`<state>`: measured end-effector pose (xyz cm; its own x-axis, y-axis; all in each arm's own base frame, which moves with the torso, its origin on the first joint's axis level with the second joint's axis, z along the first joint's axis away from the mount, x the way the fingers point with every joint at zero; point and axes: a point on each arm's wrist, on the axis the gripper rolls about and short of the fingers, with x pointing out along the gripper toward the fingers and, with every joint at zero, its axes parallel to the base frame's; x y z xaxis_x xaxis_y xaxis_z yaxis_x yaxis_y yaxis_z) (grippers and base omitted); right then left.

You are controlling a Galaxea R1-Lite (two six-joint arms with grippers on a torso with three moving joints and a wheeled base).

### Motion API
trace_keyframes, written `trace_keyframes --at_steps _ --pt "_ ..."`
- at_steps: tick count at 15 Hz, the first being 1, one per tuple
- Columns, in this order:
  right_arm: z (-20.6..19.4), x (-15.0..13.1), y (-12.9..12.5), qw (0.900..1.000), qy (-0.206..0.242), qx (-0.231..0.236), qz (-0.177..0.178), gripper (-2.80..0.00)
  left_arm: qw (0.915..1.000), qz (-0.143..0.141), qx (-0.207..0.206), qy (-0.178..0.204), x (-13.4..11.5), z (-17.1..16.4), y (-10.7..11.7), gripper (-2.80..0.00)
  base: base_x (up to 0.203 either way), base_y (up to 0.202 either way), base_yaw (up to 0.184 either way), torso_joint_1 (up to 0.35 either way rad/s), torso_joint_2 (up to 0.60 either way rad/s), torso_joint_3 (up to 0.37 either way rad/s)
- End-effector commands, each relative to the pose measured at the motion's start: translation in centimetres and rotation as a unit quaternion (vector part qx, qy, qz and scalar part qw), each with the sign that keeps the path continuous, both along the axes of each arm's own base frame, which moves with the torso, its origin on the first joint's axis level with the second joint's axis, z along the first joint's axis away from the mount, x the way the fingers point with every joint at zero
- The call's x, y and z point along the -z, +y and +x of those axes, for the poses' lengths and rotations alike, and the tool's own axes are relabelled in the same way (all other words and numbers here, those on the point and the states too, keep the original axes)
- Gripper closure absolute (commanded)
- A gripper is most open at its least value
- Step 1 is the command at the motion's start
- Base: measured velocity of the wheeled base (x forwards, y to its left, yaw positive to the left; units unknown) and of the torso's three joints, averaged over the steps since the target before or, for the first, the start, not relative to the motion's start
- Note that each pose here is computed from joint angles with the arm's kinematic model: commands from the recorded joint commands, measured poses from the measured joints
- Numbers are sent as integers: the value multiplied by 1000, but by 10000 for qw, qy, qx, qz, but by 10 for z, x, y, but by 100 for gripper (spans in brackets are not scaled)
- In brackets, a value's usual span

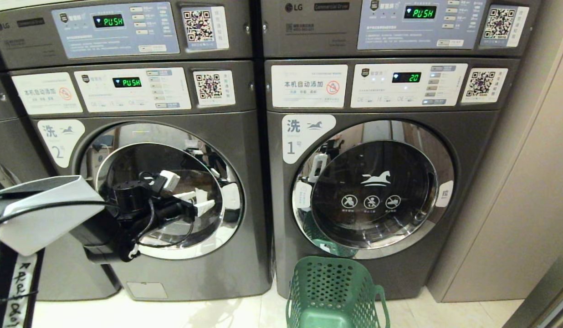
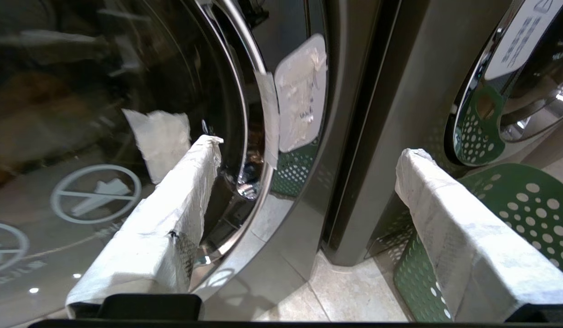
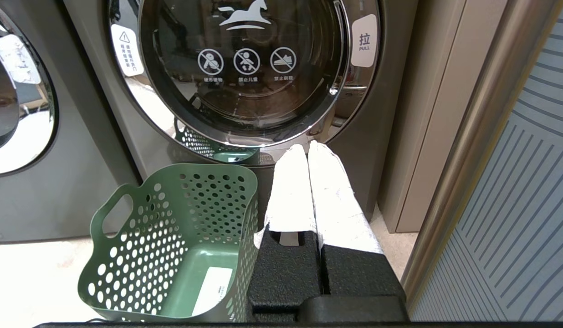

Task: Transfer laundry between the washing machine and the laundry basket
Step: Open the lid of the washing machine

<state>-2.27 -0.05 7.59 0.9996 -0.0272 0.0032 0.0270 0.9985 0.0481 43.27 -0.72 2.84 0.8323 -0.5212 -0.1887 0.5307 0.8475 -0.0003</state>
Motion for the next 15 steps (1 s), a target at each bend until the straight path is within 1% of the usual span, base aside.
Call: trace_keyframes --at_steps 1,3,6,10,13,15 --pt "0 0 0 10000 -9 2 5 0 10000 39 -20 52 15 7 -11 -280 0 0 0 0 0 0" --pt "0 0 0 10000 0 2 3 0 9997 85 -206 -85 17 19 -20 -280 0 0 0 0 0 0" --pt "0 0 0 10000 0 2 4 0 9998 92 -96 -177 22 28 -41 -280 0 0 0 0 0 0" --pt "0 0 0 10000 0 2 5 0 9986 134 -351 -383 27 45 -57 -280 0 0 0 0 0 0" --pt "0 0 0 10000 1 2 -2 0 9986 150 -362 -352 34 48 -60 -280 0 0 0 0 0 0" --pt "0 0 0 10000 1 2 1 0 9980 142 -444 -422 35 54 -62 -280 0 0 0 0 0 0"
